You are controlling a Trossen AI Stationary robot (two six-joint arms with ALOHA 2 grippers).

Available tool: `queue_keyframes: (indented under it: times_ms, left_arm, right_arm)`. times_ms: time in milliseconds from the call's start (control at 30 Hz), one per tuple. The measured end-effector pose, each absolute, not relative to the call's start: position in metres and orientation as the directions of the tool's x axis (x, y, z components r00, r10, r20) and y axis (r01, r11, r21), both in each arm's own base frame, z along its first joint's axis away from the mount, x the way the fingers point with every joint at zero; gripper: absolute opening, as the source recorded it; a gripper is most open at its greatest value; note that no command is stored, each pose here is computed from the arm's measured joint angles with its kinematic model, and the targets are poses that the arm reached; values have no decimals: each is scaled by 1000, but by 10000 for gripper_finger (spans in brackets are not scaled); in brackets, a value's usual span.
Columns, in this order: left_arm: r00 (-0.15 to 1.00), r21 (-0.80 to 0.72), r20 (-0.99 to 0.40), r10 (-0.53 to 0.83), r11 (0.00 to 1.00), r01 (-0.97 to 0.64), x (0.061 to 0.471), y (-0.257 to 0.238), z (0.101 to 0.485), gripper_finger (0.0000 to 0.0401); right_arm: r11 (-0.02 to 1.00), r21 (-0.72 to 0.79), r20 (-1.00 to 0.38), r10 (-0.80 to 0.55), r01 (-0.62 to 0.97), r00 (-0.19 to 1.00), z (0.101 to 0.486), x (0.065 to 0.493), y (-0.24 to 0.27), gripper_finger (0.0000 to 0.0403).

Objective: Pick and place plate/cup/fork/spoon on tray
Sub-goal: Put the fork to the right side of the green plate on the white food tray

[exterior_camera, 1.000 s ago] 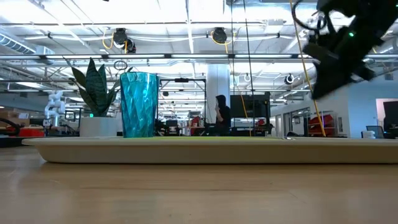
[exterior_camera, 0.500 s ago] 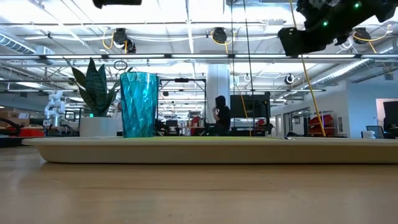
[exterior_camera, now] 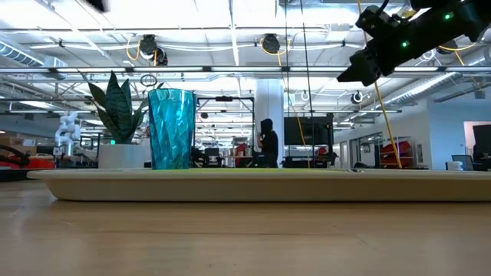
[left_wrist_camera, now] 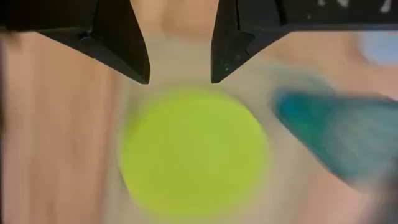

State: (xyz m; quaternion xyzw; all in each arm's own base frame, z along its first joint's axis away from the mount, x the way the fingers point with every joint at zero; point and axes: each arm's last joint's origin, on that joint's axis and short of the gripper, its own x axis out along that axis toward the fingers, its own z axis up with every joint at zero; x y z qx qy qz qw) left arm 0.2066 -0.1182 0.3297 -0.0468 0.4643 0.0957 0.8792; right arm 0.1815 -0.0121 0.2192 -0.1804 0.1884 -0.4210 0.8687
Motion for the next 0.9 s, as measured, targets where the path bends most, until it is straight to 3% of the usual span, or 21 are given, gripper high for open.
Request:
queue_keyframes:
  times_ms: [100,200,300,700,900]
  left_arm:
    - [345,-21,-939,16,994,-103,214,-150,317,172]
    - [96,-3,-995,-2,1000,-13,214,-177,298,172]
    - [-28,14,-999,16,998,61,215,-200,277,172]
    - [3,-55,-998,-56,982,183,224,-267,216,172]
    - [-78,-67,-996,-43,942,330,213,-284,197,172]
  right_arm:
    - [586,-460,-167,-795,666,584,222,179,-11,57]
    - [595,-441,-153,-787,672,597,225,178,-9,57]
    - [606,-412,-134,-779,681,612,229,177,-7,57]
    - [661,-348,-118,-735,665,668,233,173,5,57]
    - [666,-355,-134,-731,657,669,223,171,5,57]
